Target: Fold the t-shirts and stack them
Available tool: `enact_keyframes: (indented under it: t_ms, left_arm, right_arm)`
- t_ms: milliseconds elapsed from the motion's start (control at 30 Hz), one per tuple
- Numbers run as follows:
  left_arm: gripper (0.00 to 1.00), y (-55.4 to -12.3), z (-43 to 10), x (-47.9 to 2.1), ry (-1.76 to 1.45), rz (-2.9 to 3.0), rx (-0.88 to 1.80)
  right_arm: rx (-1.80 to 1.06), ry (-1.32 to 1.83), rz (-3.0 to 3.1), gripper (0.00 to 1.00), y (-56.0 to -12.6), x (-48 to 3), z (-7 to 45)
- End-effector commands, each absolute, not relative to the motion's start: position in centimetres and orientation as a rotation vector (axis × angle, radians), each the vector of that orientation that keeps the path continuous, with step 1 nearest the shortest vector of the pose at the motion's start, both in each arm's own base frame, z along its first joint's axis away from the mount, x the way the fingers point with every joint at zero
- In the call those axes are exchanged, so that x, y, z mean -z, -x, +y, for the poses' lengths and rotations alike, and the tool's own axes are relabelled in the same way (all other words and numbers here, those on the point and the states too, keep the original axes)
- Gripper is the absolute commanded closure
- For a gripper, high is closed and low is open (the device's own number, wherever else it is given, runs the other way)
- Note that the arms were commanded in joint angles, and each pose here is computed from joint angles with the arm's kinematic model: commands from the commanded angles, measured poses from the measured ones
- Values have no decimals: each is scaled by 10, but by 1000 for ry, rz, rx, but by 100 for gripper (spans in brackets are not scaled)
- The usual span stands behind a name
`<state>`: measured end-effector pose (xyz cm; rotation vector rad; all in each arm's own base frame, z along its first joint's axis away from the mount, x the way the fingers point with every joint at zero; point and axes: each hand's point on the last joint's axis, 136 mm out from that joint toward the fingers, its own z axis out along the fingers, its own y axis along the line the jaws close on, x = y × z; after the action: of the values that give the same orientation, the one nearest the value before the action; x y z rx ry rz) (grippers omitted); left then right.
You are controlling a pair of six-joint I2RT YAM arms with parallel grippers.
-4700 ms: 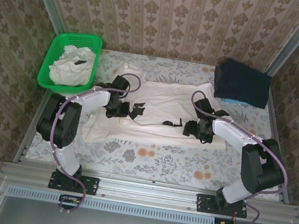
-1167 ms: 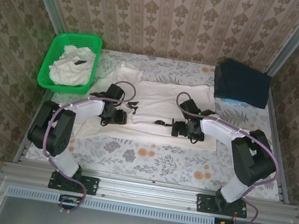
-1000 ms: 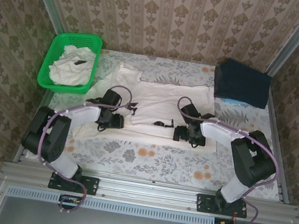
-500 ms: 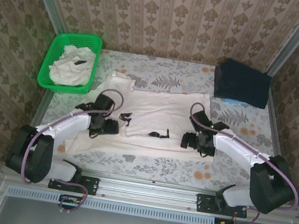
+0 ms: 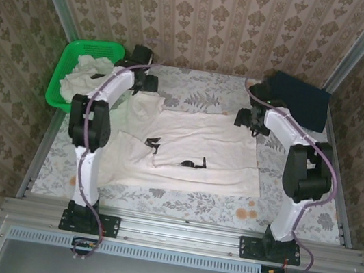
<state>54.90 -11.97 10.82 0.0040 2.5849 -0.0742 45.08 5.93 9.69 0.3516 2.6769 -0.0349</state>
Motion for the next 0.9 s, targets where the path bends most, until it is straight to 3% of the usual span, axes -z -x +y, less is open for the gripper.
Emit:
enact_keyframes:
  t_ms: [0, 333, 467, 733, 867]
  left_arm:
    - [36, -552, -101, -80, 20, 2705, 35]
    - [35, -573, -89, -54, 103, 2712, 67]
    - [36, -572, -87, -43, 91, 2730, 55]
    - [53, -572, -90, -30, 92, 2751, 101]
    - [69, -577, -98, -43, 72, 2712, 161]
  right_arm:
    - [84, -316, 2697, 19, -470, -93, 47]
    - [-27, -330, 2744, 23, -511, -65, 49]
    - [-30, -309, 2739, 32, -527, -57, 51]
    - [86, -356, 2831, 32, -539, -25, 39]
    - [53, -365, 2838, 37, -543, -22, 43]
